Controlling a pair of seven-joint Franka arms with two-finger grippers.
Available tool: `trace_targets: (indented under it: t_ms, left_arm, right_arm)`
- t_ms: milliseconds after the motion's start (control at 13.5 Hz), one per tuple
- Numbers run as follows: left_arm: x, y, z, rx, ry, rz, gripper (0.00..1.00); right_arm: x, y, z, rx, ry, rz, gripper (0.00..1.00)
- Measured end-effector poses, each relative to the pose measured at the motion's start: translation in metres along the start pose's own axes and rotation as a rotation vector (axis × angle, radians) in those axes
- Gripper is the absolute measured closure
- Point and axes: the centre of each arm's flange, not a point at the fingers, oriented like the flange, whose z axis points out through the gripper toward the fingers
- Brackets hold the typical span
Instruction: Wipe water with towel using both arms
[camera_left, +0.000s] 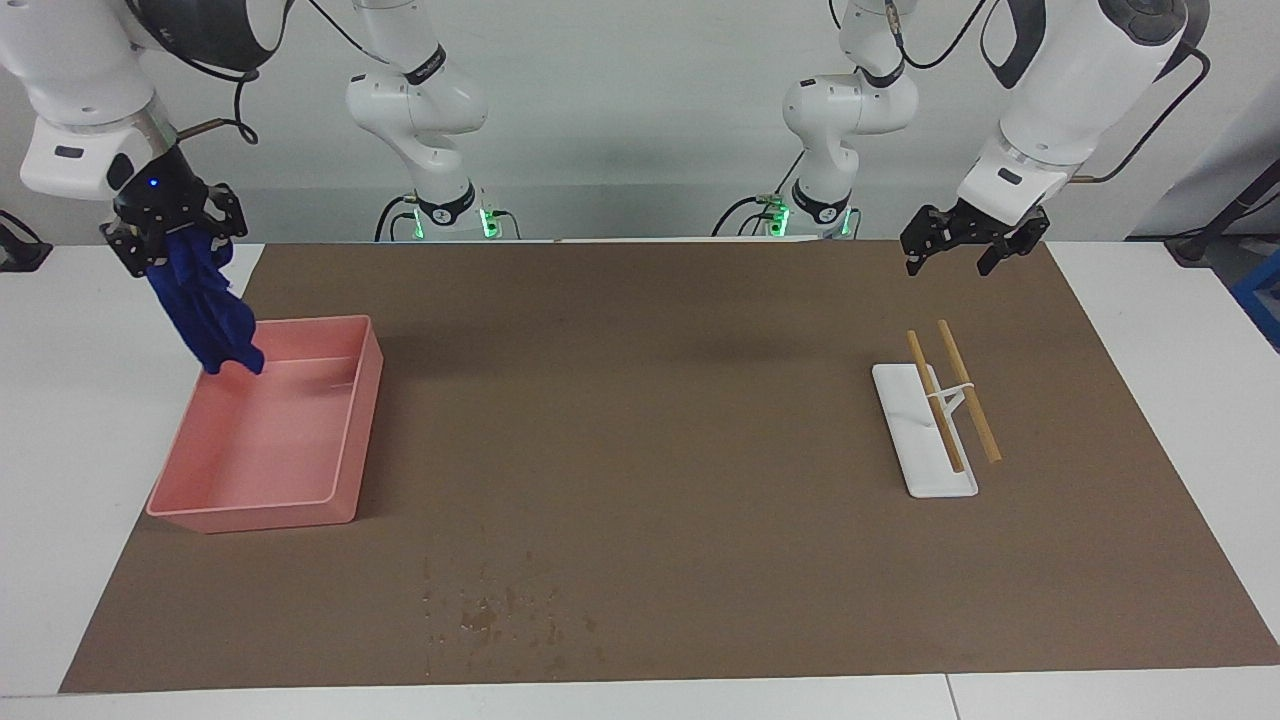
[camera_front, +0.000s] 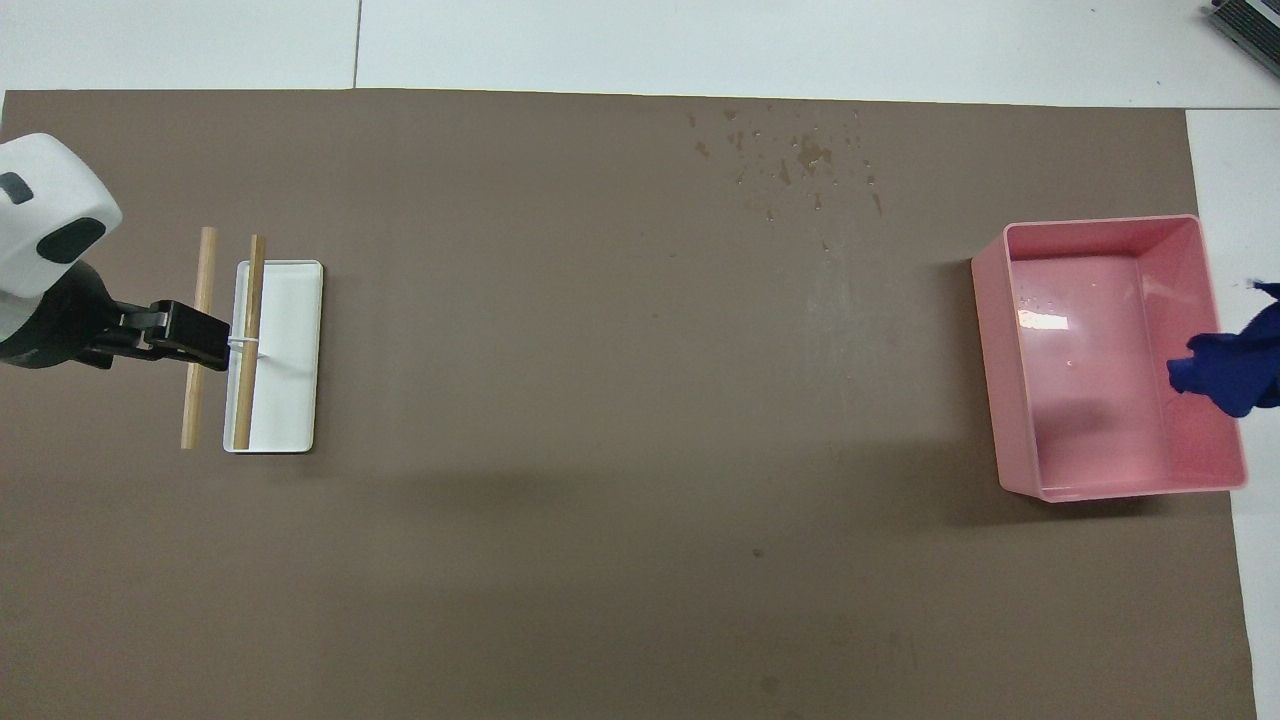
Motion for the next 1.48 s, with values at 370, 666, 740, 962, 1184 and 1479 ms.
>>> trace_targets:
  t_ms: [370,666,740,962,1184,1479]
  left_arm:
    - [0.0,-0.004,0.0,-0.001,0.0,-0.006,0.0]
    - [0.0,-0.012,0.0,-0.002,0.0,-0.021,0.0]
    - [0.0,-0.011,0.0,-0.002,0.0,-0.021,0.0]
    - [0.0,-0.011,0.0,-0.002,0.0,-0.021,0.0]
    - [0.0,-0.011,0.0,-0.002,0.0,-0.021,0.0]
    - [0.0,-0.011,0.0,-0.002,0.0,-0.02,0.0]
  right_arm:
    - [0.029,-0.026,0.056,-0.006,0.016,-0.038,1.0]
    - [0.019,-0.025,0.052,-0.009,0.021,-0.023,0.57]
    - [0.019,-0.025,0.049,-0.012,0.024,-0.022,0.48]
    - [0.018,-0.028,0.037,-0.02,0.032,-0.025,0.16]
    - [0.019,-0.028,0.012,-0.007,0.059,-0.009,0.0]
    - [0.008,-0.043,-0.045,0.096,0.067,0.175,0.0]
